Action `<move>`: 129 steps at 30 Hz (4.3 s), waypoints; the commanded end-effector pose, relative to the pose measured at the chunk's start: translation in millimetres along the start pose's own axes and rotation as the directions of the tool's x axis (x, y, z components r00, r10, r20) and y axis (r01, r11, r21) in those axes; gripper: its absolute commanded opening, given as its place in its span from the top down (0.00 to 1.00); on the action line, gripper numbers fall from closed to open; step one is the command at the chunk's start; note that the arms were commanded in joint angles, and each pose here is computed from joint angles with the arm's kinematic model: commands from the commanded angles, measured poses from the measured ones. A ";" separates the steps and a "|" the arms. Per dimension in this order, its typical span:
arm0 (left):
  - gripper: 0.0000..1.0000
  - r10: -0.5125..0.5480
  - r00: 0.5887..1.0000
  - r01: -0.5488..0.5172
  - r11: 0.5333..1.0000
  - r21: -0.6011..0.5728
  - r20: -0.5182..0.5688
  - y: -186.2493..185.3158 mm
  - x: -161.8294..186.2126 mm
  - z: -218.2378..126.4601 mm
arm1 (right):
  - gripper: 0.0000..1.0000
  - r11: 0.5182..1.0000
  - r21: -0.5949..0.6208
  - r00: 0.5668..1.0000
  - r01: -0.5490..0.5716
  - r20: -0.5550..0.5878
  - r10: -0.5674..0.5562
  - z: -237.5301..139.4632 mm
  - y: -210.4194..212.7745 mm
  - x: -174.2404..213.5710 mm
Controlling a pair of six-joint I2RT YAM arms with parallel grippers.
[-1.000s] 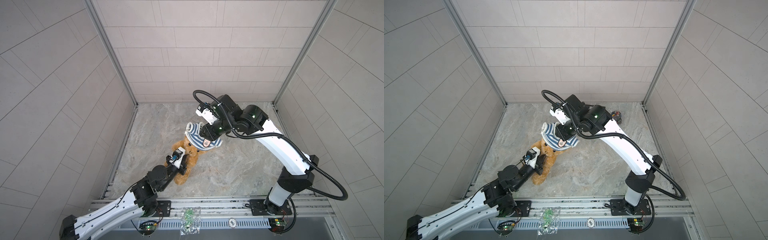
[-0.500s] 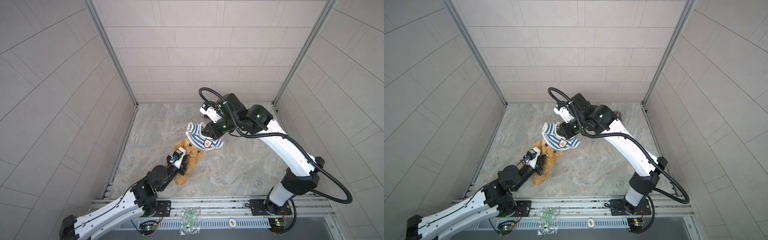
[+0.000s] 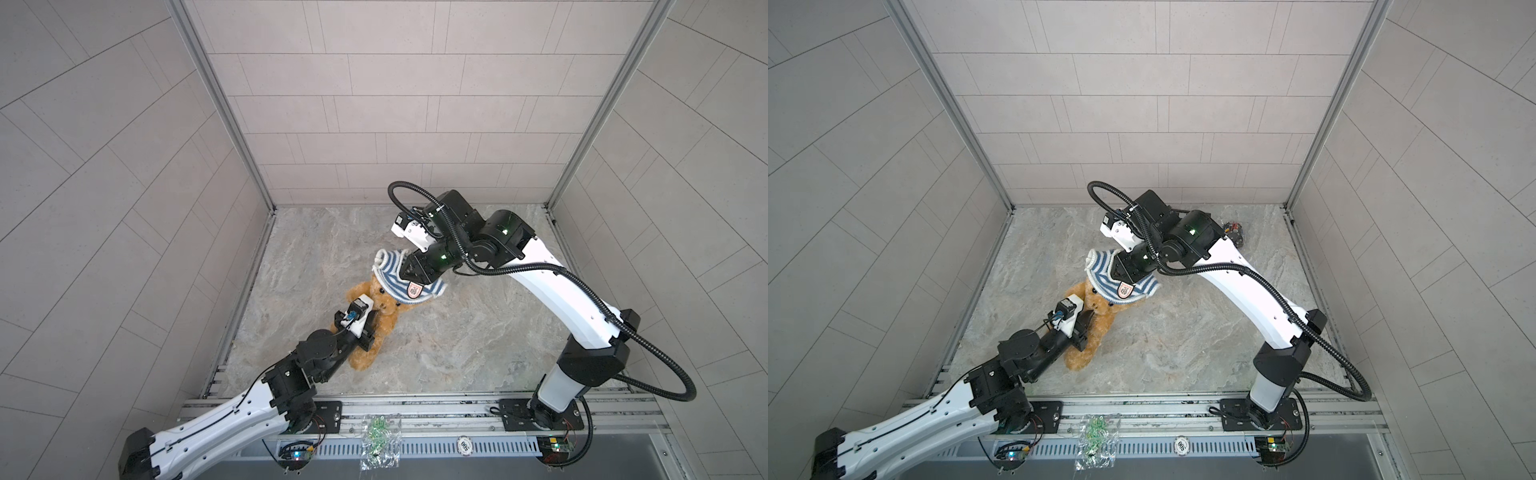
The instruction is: Dress the teddy bear
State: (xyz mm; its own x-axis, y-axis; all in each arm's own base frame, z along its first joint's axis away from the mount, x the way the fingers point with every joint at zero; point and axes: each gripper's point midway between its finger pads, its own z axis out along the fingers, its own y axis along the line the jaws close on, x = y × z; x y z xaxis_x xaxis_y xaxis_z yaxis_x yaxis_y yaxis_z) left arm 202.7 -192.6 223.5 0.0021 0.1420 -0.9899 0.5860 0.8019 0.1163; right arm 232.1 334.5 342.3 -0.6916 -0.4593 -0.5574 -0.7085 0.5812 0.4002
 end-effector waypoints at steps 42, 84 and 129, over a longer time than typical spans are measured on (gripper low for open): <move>1.00 -0.020 0.996 0.017 0.999 0.032 0.089 -3.7 -32.7 -2.1 | 0.66 0.983 -0.180 0.998 -0.024 -0.059 0.013 7.0 17.1 29.1; 1.00 -0.041 0.996 0.038 0.999 0.039 0.082 -4.9 -30.1 -1.5 | 0.85 0.977 -0.023 0.967 0.210 -0.140 -0.211 33.8 12.9 62.0; 0.57 -0.754 0.620 0.784 0.608 0.126 -0.217 -3.3 -68.5 62.0 | 1.00 0.878 0.154 0.820 0.454 0.312 -0.479 28.8 -65.2 42.3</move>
State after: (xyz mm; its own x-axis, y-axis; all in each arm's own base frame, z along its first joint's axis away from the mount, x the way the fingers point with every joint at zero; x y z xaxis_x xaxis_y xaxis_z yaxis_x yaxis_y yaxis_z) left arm 249.4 -235.0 259.6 -0.6466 -0.3680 -0.6682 0.4129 0.5677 -0.7122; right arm 257.2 288.3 235.3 -0.3119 -0.5100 -0.8016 -0.8841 0.4649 0.0482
